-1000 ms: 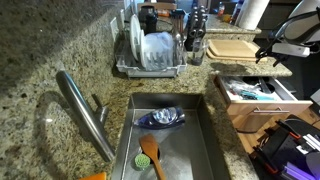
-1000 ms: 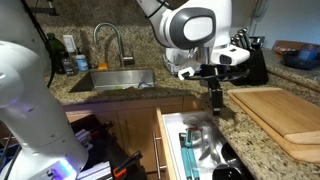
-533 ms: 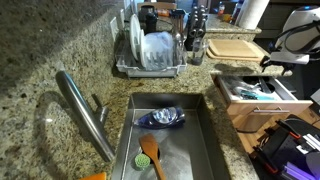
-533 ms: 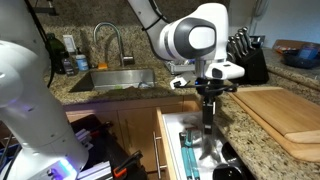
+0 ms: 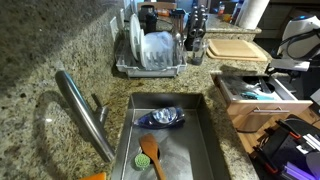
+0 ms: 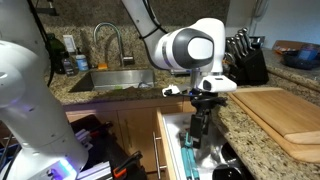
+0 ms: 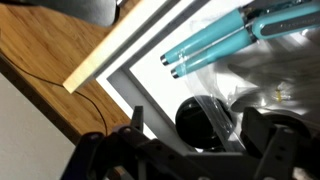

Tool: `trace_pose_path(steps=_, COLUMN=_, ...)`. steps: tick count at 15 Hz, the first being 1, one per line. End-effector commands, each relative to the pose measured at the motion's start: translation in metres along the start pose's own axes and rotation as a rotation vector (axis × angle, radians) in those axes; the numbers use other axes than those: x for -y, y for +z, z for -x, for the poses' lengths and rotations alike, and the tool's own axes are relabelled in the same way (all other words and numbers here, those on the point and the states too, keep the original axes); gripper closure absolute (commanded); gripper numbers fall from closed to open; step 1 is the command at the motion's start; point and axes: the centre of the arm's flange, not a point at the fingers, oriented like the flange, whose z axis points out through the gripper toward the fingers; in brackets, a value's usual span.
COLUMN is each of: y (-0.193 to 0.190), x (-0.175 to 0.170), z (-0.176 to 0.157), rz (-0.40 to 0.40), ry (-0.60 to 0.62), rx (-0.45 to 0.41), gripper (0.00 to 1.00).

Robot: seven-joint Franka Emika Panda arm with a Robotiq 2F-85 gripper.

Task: Remove the blue can opener from the drawer

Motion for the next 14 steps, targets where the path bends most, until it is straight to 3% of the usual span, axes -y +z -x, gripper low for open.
trace_pose_path(steps=1, y=0.01, x=0.008, z=0.02, rz=0.058, ry=0.142, rx=0.14, gripper=0.0)
trace_pose_path(steps=5, y=0.025, x=-0.011, z=0.058, rz=-0.031, ry=0.331, rx=0.256, gripper=0.0)
trace_pose_path(steps=6, y=0.02, x=0.0, z=0.04, rz=0.026, ry=0.261, rx=0.224, gripper=0.0)
trace_pose_path(steps=9, y=0.021, x=0.0, z=0.042, rz=0.024, ry=0.265, rx=0.228, gripper=0.0)
trace_pose_path(steps=14, y=0.014, x=0.014, z=0.052, rz=-0.111, ry=0.467, rx=0.497, gripper=0.0)
